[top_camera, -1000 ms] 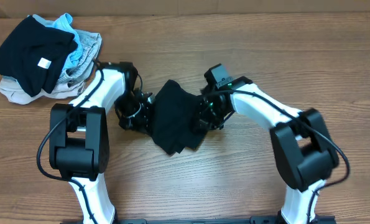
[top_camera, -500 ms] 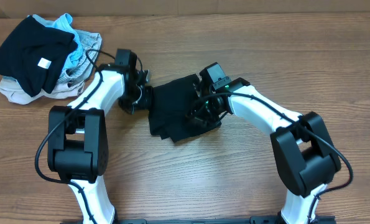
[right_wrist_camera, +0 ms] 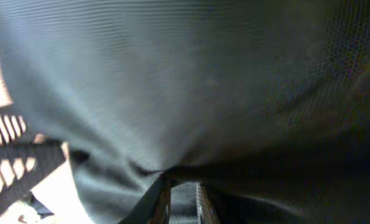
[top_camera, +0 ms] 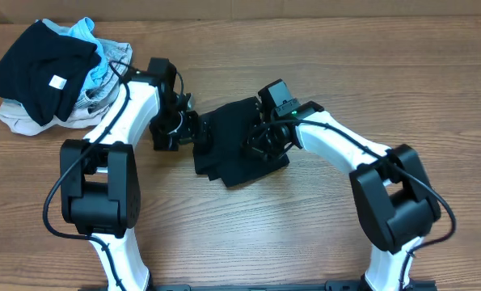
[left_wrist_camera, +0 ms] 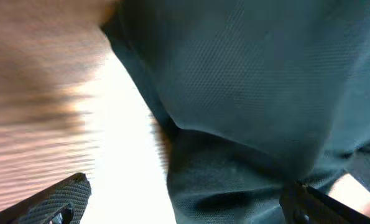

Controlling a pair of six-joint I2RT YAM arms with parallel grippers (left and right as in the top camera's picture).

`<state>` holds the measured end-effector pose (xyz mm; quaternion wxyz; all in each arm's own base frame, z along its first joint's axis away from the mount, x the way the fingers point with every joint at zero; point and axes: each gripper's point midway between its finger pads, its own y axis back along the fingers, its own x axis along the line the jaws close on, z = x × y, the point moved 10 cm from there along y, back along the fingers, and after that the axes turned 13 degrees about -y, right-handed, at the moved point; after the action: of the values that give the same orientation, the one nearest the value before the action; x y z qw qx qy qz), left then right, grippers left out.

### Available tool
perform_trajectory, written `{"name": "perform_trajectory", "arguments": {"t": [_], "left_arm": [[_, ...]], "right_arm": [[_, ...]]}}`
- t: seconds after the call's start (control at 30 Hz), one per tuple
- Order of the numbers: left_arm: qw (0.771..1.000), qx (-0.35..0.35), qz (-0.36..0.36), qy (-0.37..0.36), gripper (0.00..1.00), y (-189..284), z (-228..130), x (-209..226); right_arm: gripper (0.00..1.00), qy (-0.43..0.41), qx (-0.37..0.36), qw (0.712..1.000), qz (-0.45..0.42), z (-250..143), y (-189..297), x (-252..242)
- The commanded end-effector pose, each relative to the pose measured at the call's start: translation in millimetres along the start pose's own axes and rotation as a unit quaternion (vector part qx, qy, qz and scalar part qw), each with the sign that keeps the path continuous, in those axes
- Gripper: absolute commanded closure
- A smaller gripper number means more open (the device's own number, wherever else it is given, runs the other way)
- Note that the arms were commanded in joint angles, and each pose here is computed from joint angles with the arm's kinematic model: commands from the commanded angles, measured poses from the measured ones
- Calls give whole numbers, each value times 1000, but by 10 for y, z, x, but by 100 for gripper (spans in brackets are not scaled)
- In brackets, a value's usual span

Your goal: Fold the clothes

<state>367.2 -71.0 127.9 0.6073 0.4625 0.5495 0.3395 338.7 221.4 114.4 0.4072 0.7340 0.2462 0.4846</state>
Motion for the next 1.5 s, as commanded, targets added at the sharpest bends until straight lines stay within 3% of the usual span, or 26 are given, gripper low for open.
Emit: {"name": "perform_trajectory", "arguments": {"t": [0.0, 0.33, 0.63, 0.73, 0.87, 0.97, 1.07, 1.23, 1.47], "left_arm": [[998, 26, -47, 45, 0, -161, -125, 18], [983, -16, -148, 110, 0, -388, -95, 8], [973, -63, -139, 171, 0, -641, -36, 3], [974, -78, -147, 154, 9, -747, -31, -90], [977, -85, -152, 124, 30, -822, -16, -250], [978, -83, -152, 115, 63, -836, -23, -288], [976, -88, -152, 128, 84, -805, -11, -208], [972, -115, -163, 121, 96, -659, 60, 20], [976, -132, -158, 72, 96, 78, 287, 255]], "right_arm": [[83, -46, 4, 999, -25, 70, -150, -135], [83, -46, 5, 999, -25, 71, -154, -138], [83, -46, 8, 999, -23, 67, -154, -134], [83, -45, 7, 999, -23, 68, -154, -133], [83, -45, 7, 999, -22, 70, -154, -130], [83, -45, 7, 999, -22, 68, -154, -131], [87, -45, 11, 999, -29, 53, -147, -149], [88, -28, 14, 998, -51, 5, 85, -180], [87, 77, -21, 997, -12, -139, 783, 12]]}}
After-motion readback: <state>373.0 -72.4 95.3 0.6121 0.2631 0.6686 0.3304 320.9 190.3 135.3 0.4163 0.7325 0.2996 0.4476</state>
